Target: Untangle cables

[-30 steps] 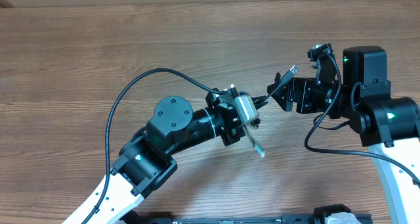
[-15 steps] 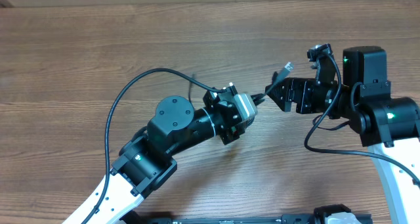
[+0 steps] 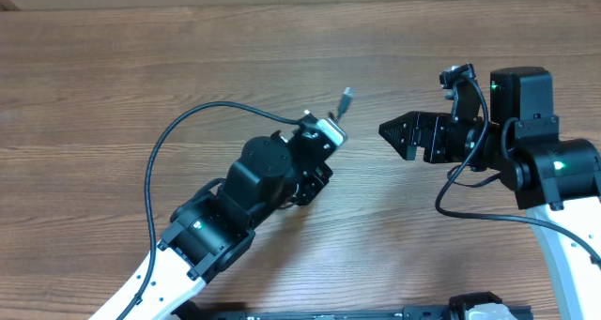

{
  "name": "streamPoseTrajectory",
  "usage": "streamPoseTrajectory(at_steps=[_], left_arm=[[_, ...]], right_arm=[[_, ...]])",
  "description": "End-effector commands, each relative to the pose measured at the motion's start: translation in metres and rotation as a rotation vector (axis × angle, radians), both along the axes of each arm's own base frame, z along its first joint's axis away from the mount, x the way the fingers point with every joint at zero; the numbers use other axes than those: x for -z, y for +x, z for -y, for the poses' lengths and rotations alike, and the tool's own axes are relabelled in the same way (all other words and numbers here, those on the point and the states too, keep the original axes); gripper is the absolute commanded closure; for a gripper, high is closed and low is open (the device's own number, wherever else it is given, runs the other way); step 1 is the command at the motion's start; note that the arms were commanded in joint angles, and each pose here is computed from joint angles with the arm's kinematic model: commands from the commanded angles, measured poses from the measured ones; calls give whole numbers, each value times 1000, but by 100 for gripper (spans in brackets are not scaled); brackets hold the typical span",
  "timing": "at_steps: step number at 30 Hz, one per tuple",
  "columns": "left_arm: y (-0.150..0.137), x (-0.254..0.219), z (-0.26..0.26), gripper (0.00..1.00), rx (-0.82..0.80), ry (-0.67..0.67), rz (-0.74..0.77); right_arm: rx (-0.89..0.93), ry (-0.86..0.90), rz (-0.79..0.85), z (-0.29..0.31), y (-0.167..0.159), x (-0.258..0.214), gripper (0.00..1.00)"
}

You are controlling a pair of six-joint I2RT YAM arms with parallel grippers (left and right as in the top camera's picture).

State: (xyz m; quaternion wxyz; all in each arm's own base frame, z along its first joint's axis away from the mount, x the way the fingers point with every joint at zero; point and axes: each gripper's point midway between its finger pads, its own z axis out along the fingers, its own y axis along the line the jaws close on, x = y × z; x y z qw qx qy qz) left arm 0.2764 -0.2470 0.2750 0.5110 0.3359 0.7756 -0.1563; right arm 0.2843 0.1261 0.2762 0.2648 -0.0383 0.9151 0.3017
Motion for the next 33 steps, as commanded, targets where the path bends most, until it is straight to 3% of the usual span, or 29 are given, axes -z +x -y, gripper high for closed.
streamPoseTrajectory(at_steps=[1, 9, 11, 14, 15, 16, 17, 18, 20, 23, 33], left_arm=[[13, 16, -18, 96, -173, 4, -69], [9, 64, -26, 93, -253, 73, -242], [8, 76, -27, 86, -270, 90, -284], [6, 87, -28, 83, -293, 101, -329], [6, 89, -28, 76, -300, 100, -338], [6, 91, -29, 61, -305, 100, -346], [5, 92, -29, 37, -310, 97, -353], [5, 92, -29, 23, -314, 93, -356], [5, 92, -29, 18, -316, 91, -358], [6, 92, -30, 0, -324, 91, -355], [7, 98, -50, 0, -435, 126, -364]], right_arm=[[4, 16, -2, -2, 1, -4, 11], [4, 15, -5, -2, 0, -4, 7], [4, 15, -6, -2, 0, -4, 7], [4, 15, -6, -2, 0, -4, 7], [4, 15, -6, -2, 0, -4, 6], [4, 15, -6, -2, 0, -4, 6], [4, 15, -6, -2, 0, -4, 5], [4, 15, -6, -2, 0, -4, 4], [4, 15, -6, -2, 0, -4, 3], [4, 15, -6, -2, 0, -4, 2], [4, 15, -8, -2, 0, -3, 0]])
